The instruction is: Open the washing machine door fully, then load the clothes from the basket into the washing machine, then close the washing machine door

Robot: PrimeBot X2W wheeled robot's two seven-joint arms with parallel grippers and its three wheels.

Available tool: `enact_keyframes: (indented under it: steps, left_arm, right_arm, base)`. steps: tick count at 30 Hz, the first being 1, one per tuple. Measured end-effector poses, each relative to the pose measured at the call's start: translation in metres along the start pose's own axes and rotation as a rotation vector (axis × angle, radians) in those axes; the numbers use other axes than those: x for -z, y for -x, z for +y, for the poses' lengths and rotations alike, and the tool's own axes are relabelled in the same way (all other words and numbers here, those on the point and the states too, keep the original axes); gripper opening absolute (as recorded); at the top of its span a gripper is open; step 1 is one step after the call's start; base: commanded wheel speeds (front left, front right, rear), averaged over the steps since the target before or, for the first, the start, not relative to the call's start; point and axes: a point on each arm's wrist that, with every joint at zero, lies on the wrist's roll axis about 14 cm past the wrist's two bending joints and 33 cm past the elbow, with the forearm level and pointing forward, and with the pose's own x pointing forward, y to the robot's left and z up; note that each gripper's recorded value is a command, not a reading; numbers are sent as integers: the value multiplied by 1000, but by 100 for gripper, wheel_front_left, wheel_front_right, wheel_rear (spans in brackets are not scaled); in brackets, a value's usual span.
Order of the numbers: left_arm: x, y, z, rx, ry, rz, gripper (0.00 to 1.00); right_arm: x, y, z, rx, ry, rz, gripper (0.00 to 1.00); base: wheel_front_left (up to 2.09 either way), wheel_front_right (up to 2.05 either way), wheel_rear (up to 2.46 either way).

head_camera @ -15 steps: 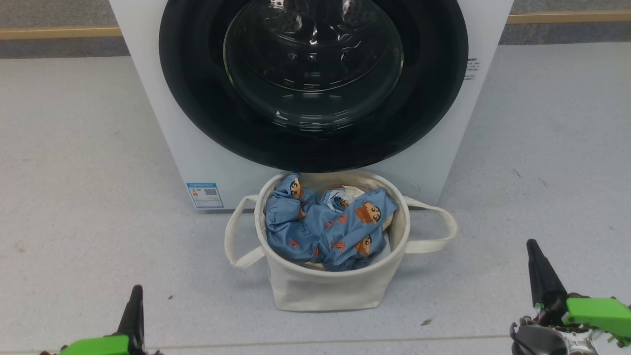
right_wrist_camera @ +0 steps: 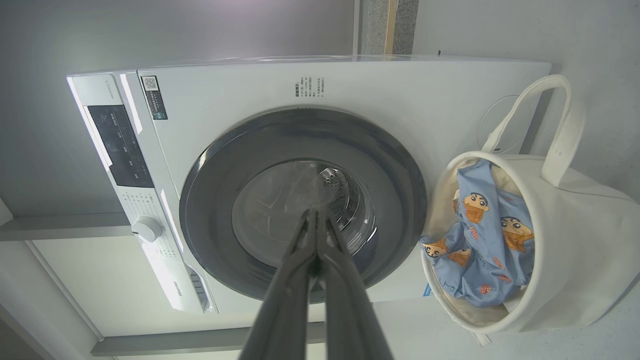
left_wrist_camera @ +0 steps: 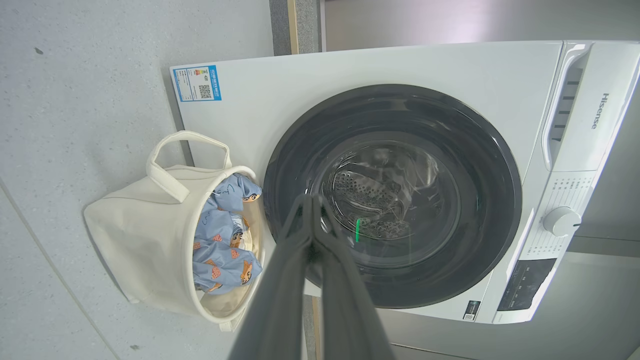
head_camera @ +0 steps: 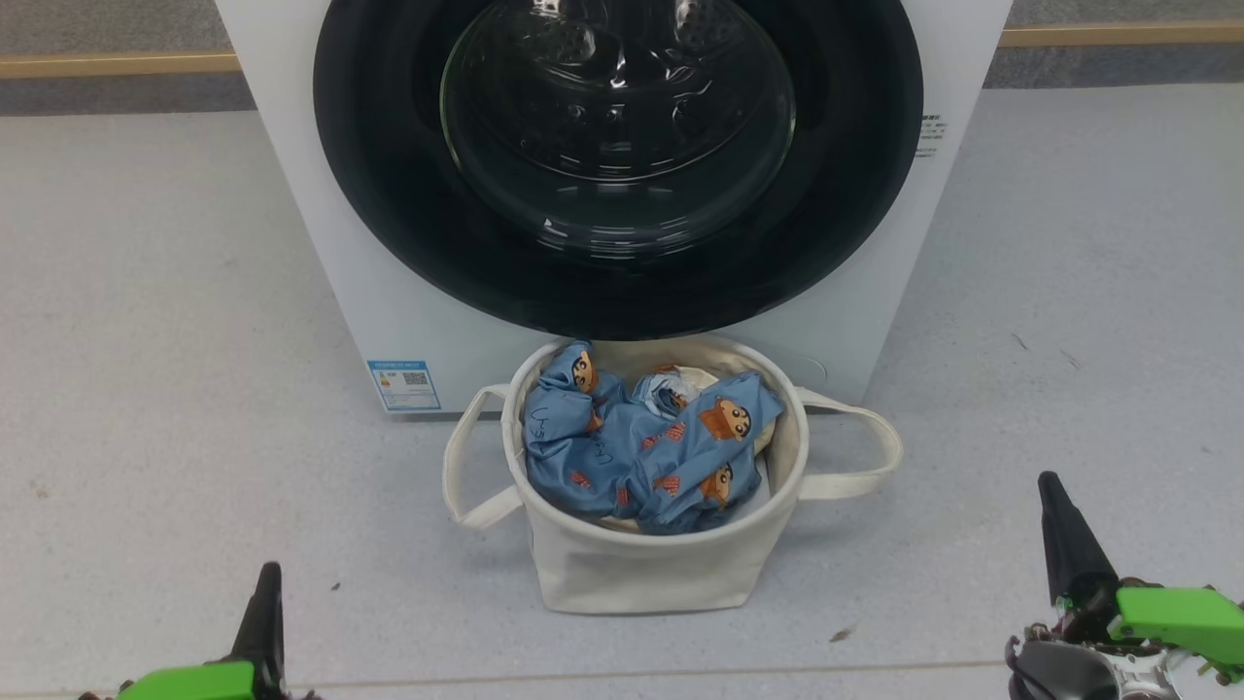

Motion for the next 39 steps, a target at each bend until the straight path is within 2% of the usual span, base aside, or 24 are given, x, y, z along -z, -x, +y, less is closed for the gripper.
enact_keyframes:
  steps: [39]
  left_arm:
    - [0, 0, 0, 0, 0, -1, 0]
  right_arm:
    - [0, 0, 0, 1, 4, 0, 0]
  base:
    - [0, 0, 0]
